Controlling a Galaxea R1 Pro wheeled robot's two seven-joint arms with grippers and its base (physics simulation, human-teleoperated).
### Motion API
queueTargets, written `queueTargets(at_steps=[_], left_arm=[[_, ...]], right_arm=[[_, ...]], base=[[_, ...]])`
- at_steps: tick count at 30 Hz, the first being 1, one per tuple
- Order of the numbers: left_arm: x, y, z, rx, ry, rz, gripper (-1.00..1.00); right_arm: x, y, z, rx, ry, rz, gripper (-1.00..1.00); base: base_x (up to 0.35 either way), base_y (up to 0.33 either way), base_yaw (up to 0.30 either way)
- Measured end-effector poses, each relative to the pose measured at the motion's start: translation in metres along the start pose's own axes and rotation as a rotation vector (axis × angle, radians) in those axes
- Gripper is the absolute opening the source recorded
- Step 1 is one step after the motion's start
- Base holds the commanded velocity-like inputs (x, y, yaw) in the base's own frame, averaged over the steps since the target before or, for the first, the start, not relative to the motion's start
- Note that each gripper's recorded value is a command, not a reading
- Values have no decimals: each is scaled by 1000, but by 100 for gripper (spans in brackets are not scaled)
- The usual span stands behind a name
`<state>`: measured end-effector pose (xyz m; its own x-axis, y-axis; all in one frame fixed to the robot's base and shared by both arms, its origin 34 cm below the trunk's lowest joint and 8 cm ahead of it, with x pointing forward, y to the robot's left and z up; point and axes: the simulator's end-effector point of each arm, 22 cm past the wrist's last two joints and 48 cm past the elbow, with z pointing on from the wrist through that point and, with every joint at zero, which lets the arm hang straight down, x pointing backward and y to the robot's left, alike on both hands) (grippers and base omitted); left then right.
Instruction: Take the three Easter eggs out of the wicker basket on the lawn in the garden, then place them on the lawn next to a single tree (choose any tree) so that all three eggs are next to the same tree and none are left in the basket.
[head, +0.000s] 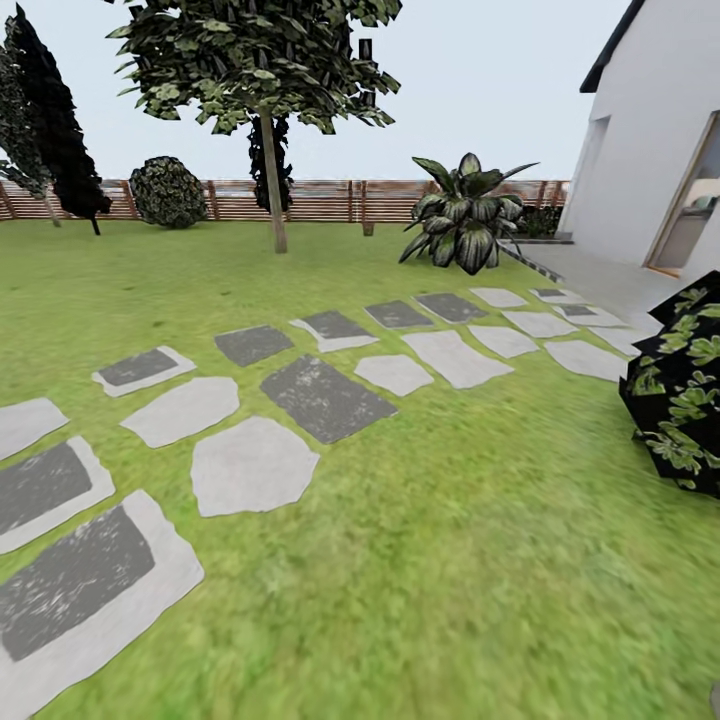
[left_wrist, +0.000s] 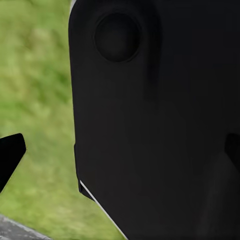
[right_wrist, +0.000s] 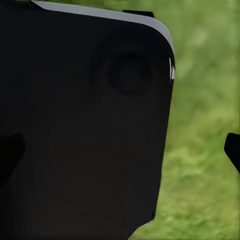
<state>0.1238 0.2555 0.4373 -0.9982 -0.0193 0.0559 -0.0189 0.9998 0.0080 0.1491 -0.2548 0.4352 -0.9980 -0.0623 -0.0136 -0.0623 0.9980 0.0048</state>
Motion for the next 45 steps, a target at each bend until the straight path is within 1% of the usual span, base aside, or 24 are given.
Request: queueTargets(at_steps=[45], left_arm=[[0, 0, 0, 0, 0, 0, 100]], right_arm=[[0, -1, 0, 3, 0, 2, 100]], base=[[303, 100, 0]])
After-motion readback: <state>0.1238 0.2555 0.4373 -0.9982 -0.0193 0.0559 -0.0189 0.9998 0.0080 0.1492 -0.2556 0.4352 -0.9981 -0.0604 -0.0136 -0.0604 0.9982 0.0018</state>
